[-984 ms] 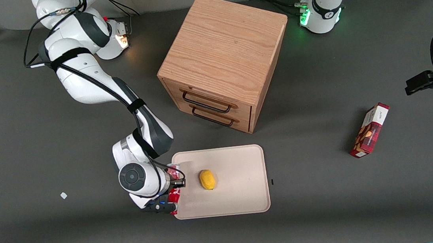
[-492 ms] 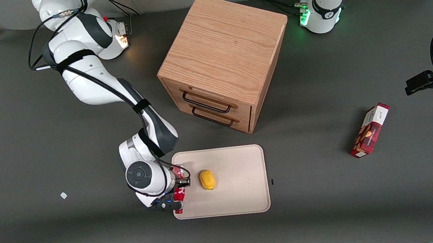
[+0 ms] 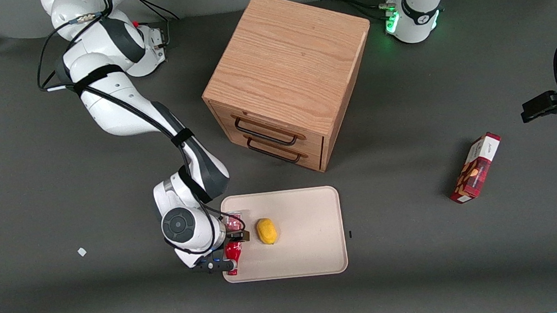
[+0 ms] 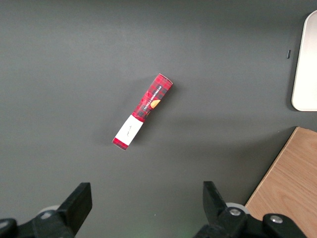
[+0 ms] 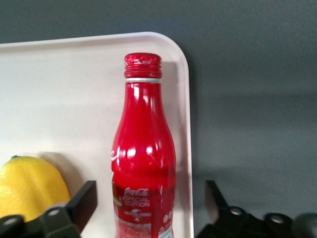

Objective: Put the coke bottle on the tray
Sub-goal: 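Lower the bottle onto the tray and open the right gripper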

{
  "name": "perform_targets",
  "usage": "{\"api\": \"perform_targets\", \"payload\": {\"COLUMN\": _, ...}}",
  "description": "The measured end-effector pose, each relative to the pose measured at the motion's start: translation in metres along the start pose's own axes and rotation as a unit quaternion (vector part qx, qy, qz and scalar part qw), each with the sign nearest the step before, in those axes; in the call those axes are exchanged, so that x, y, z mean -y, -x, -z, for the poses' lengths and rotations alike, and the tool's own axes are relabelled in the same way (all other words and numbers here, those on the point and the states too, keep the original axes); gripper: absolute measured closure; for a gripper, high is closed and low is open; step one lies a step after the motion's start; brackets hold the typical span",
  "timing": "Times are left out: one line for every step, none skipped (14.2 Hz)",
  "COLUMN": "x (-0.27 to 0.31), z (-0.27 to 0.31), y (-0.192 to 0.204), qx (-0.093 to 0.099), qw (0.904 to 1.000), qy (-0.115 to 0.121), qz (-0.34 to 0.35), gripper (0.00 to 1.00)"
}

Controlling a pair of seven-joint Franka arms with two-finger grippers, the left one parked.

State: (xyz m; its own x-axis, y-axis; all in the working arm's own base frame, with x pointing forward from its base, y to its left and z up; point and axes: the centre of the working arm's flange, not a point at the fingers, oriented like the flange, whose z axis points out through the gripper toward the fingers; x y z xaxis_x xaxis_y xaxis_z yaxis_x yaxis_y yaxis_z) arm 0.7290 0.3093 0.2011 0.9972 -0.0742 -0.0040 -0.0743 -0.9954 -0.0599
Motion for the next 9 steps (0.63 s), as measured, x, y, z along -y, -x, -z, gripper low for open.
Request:
{"api": "perform_targets", "payload": {"x": -0.0001, "z": 0.0003, "y": -0.0002, "qx": 0.0, "qw": 1.0, "qy": 0.0, "qz": 0.0, "gripper": 0.0}}
{"api": "perform_targets", "payload": {"x": -0.0001, "z": 0.0005, "y": -0.0003, "qx": -0.001, "qw": 1.0, "qy": 0.0, "qz": 0.0, "gripper": 0.0}}
{"api": "perform_targets", "payload": {"x": -0.0001, "z": 0.0008, "y": -0.0005, "qx": -0.001, "qw": 1.0, "qy": 0.0, "qz": 0.0, "gripper": 0.0}}
{"api": "perform_targets", "payload": {"x": -0.0001, "z": 0.0011, "y": -0.0006, "qx": -0.001, "qw": 1.0, "qy": 0.0, "qz": 0.0, "gripper": 0.0}}
{"api": "perform_targets", "payload": {"x": 0.0, "z": 0.0014, "y": -0.0007, "qx": -0.001, "qw": 1.0, "qy": 0.0, "qz": 0.0, "gripper": 0.0}}
{"api": "perform_targets", "payload": {"x": 0.0, "z": 0.0018, "y": -0.0009, "qx": -0.002, "qw": 1.0, "qy": -0.001, "qz": 0.0, "gripper": 0.0}}
{"api": "perform_targets", "payload": {"x": 0.0001, "z": 0.0023, "y": -0.0011, "qx": -0.002, "qw": 1.0, "qy": -0.001, "qz": 0.0, "gripper": 0.0}}
{"api": "perform_targets", "payload": {"x": 0.0001, "z": 0.0025, "y": -0.0012, "qx": -0.002, "qw": 1.0, "qy": -0.001, "qz": 0.0, "gripper": 0.0}}
{"api": "perform_targets", "payload": {"x": 0.0001, "z": 0.0027, "y": -0.0013, "qx": -0.003, "qw": 1.0, "qy": -0.001, "qz": 0.0, "gripper": 0.0}}
